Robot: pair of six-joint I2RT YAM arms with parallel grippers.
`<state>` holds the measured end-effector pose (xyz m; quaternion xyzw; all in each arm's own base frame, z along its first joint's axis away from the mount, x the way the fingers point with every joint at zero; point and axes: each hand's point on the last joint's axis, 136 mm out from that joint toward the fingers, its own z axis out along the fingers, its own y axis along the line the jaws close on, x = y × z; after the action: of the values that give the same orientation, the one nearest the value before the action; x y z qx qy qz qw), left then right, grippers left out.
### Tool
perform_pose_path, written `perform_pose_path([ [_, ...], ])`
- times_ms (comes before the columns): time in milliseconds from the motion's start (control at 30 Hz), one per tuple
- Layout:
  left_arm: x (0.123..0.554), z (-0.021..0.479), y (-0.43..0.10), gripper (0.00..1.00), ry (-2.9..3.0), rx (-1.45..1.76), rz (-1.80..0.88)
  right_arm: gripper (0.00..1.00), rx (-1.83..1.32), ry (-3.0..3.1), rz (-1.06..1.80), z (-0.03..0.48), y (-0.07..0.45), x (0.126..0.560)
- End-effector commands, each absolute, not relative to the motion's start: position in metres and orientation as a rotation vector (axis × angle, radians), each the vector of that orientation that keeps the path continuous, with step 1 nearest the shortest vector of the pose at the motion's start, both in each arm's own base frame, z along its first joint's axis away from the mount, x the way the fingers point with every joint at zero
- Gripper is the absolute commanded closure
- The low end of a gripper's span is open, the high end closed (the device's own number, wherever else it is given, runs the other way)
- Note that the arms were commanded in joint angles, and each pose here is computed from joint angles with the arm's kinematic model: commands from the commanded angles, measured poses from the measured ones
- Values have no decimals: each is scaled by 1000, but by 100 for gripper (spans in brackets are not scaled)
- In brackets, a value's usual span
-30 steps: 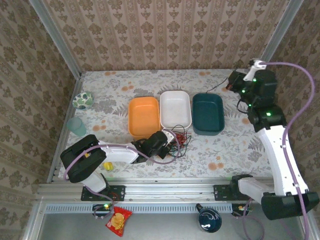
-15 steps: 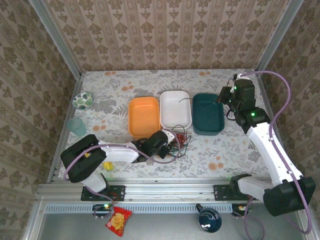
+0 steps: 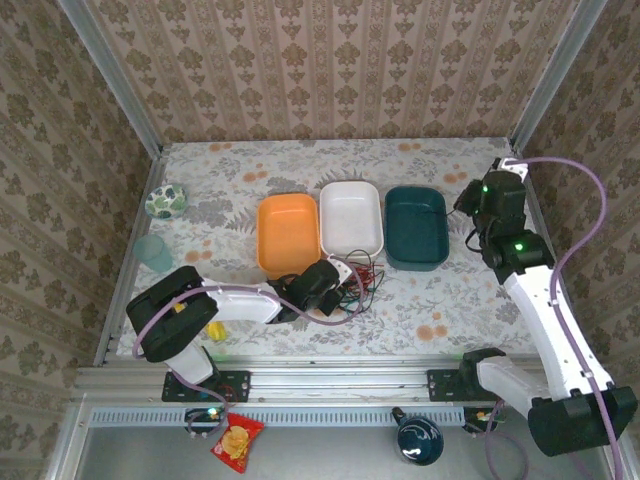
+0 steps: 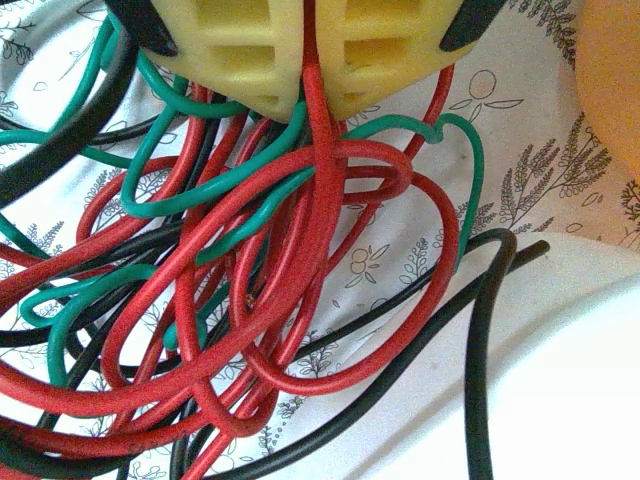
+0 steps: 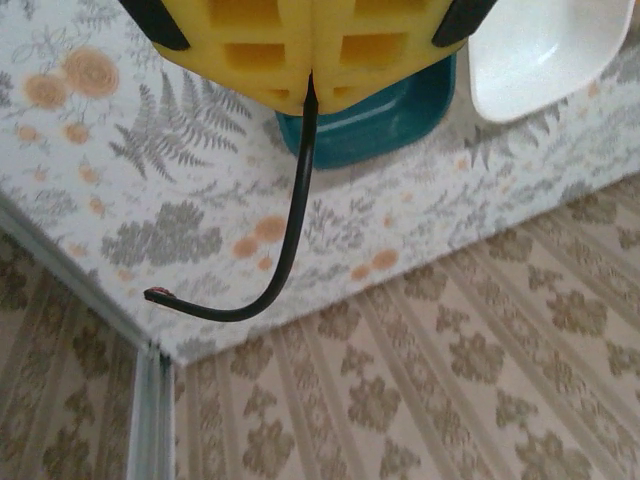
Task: Untangle the cables
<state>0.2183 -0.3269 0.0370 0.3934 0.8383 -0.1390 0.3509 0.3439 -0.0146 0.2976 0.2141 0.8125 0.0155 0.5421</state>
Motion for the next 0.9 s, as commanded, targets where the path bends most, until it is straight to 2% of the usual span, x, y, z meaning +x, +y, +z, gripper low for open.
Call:
perform_pose_path([
  [0,199,-12,-292,100,2319,1162,-197,100,480,2078,157,256,10,344],
  [267,202,1,-298,100,2288,1128,-229,100,470,2258,199,192,38,342],
  [633,204,9,-303,100,2277,1121,-253,100,489,2510,184,100,60,374],
  [867,206,11,-308,100,2268,1118,-266,100,513,2564,212,75,70,395],
])
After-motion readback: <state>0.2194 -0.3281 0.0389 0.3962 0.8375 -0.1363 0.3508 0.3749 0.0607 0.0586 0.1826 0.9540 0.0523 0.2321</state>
